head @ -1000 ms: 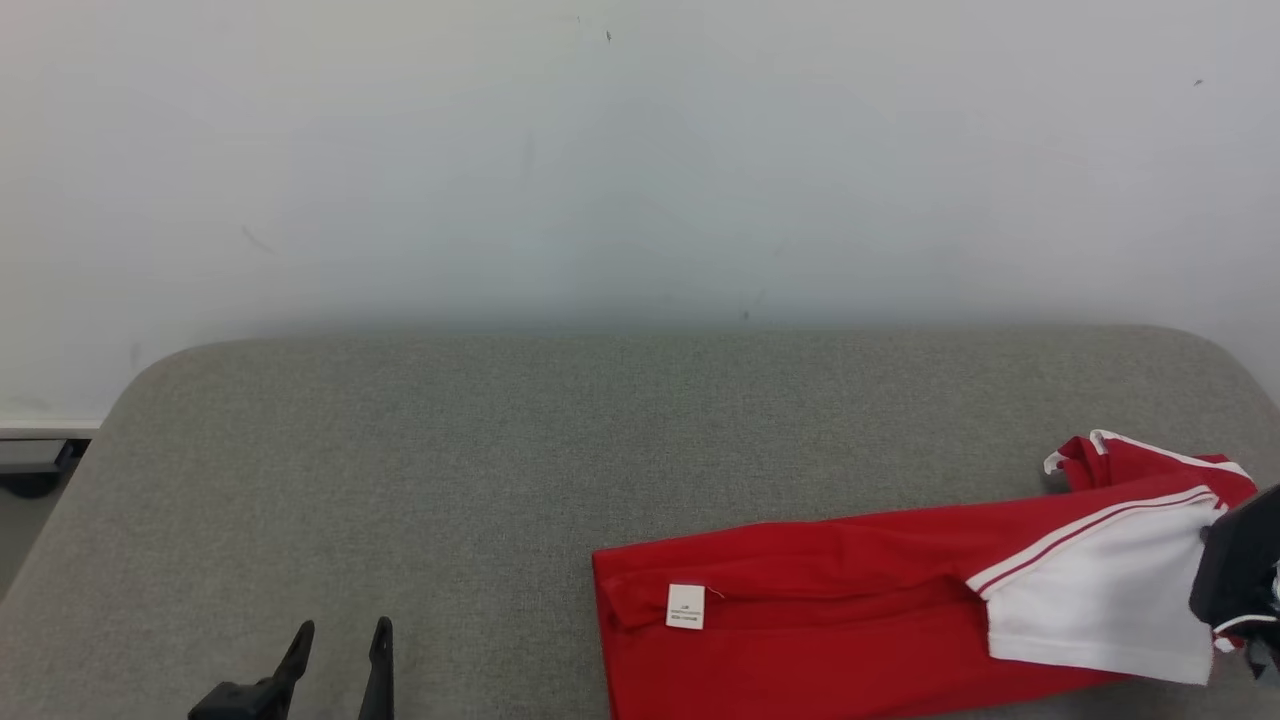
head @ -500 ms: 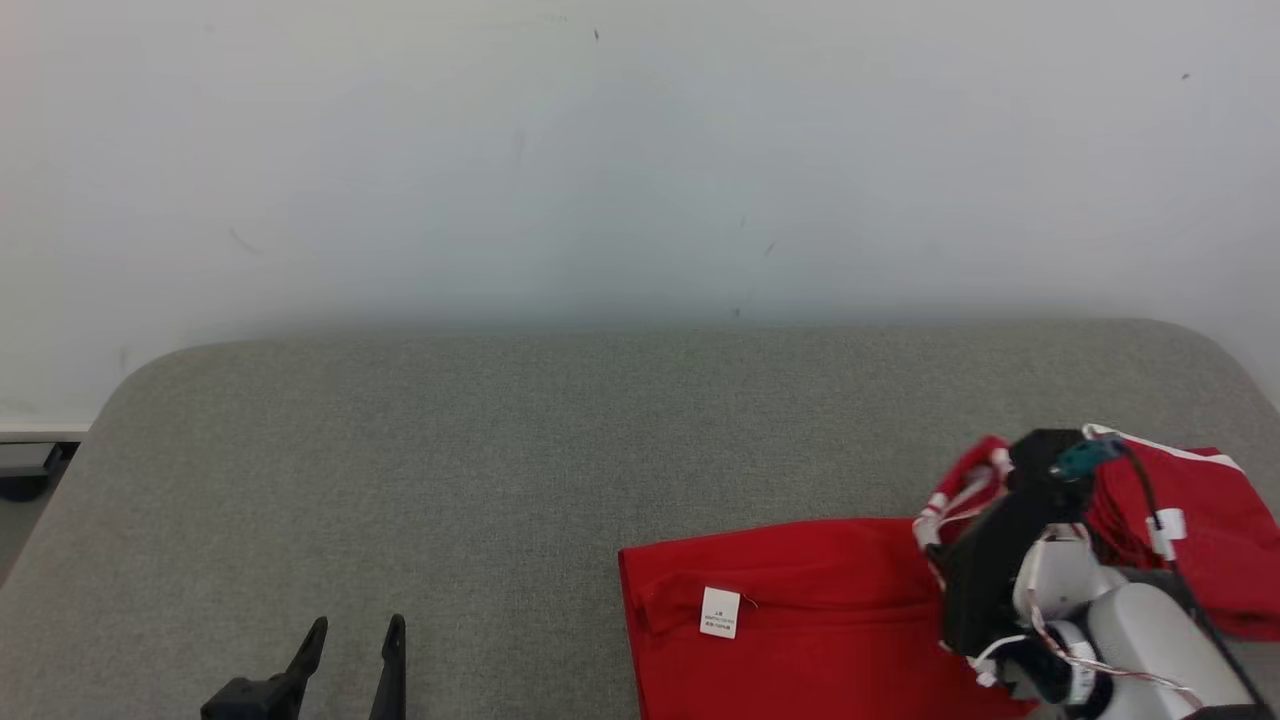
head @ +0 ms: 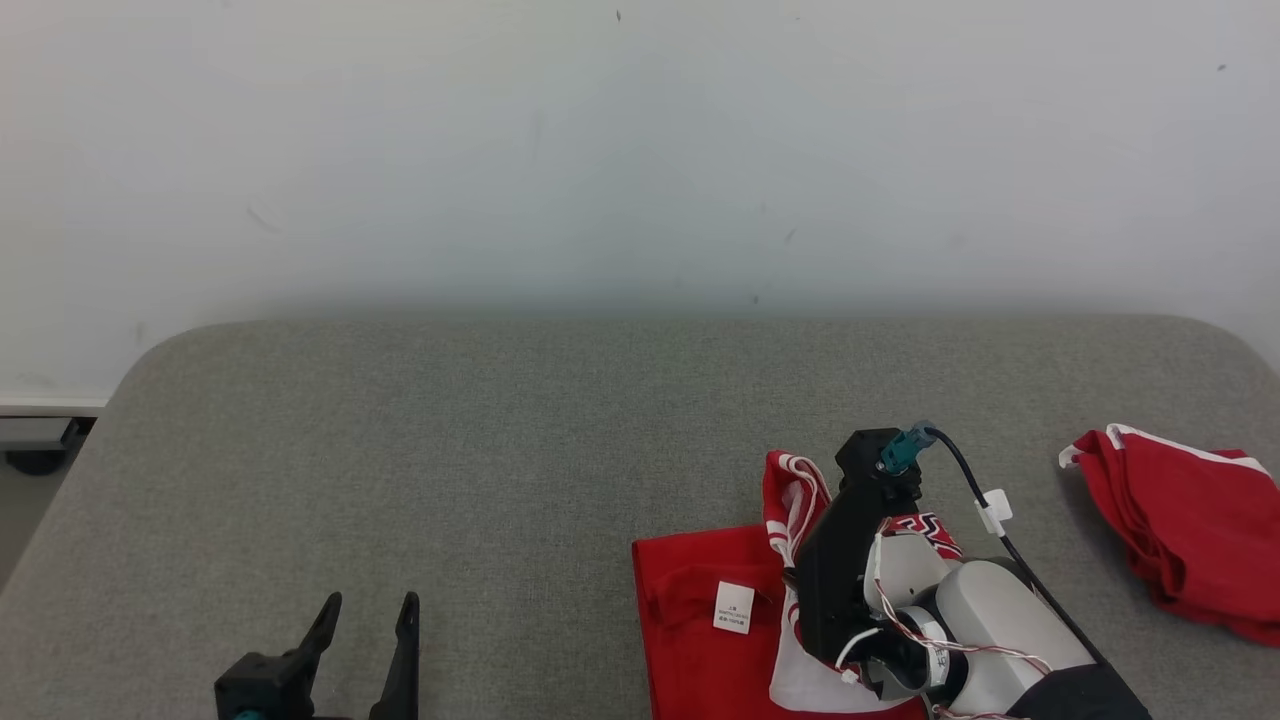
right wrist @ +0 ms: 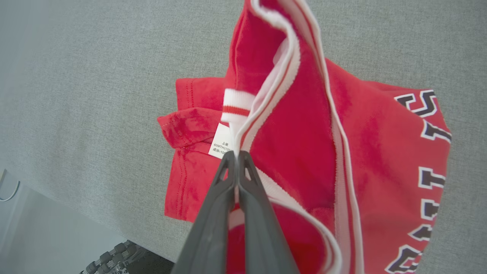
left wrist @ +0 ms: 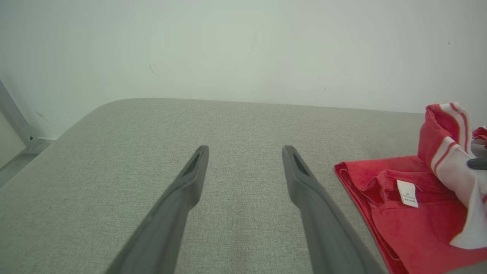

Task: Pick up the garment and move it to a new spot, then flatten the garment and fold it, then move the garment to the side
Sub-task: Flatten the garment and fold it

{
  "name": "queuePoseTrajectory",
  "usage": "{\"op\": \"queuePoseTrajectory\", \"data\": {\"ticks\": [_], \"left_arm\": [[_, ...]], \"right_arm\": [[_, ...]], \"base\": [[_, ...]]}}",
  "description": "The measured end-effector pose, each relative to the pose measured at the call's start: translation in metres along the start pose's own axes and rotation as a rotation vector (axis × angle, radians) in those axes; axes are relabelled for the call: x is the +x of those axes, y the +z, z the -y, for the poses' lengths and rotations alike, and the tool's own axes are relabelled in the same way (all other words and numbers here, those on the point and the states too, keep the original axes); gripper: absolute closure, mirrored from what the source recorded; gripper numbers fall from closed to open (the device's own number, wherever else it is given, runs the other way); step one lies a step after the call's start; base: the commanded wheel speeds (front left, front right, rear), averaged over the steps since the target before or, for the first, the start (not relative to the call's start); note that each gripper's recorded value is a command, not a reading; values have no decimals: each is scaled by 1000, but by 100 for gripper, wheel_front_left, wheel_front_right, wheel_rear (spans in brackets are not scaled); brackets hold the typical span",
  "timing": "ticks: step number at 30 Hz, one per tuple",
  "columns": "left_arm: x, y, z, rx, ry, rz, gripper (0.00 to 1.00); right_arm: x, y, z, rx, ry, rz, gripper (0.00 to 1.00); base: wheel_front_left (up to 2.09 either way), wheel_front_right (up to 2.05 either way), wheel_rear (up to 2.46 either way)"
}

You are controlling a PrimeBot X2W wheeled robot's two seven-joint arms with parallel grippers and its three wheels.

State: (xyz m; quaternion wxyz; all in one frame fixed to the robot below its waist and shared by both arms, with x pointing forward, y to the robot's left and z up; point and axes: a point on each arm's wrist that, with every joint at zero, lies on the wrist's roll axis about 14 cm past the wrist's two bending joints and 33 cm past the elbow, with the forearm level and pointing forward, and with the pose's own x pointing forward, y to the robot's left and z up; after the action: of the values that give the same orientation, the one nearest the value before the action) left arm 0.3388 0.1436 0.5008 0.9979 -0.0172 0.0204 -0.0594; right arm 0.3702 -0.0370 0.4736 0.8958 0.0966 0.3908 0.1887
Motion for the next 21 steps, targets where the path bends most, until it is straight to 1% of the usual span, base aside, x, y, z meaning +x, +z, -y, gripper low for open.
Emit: {"op": "queuePoseTrajectory", "data": {"ticks": [8, 11, 16, 20, 21], "left_arm": [[-2, -3, -4, -2, 14, -10, 0], [-3, -5, -4, -5, 16, -16, 0], [-4, -8, -7, -7, 27, -26, 0], [-3, -5, -9, -8, 35, -18, 0], [-3, -5, -9, -9, 36, -18, 0]], "right_arm": [[11, -13, -5, -25, 7, -76, 100], [13, -11, -23, -62, 63, -82, 100], [18, -15, -49, -82, 141, -88, 100], [25, -25, -47, -81, 131, -108, 100], [26, -26, -45, -78, 127, -107, 83]], "base": [[0, 0, 0], [0, 0, 0], [0, 0, 0], [0, 0, 0], [0, 0, 0]]}}
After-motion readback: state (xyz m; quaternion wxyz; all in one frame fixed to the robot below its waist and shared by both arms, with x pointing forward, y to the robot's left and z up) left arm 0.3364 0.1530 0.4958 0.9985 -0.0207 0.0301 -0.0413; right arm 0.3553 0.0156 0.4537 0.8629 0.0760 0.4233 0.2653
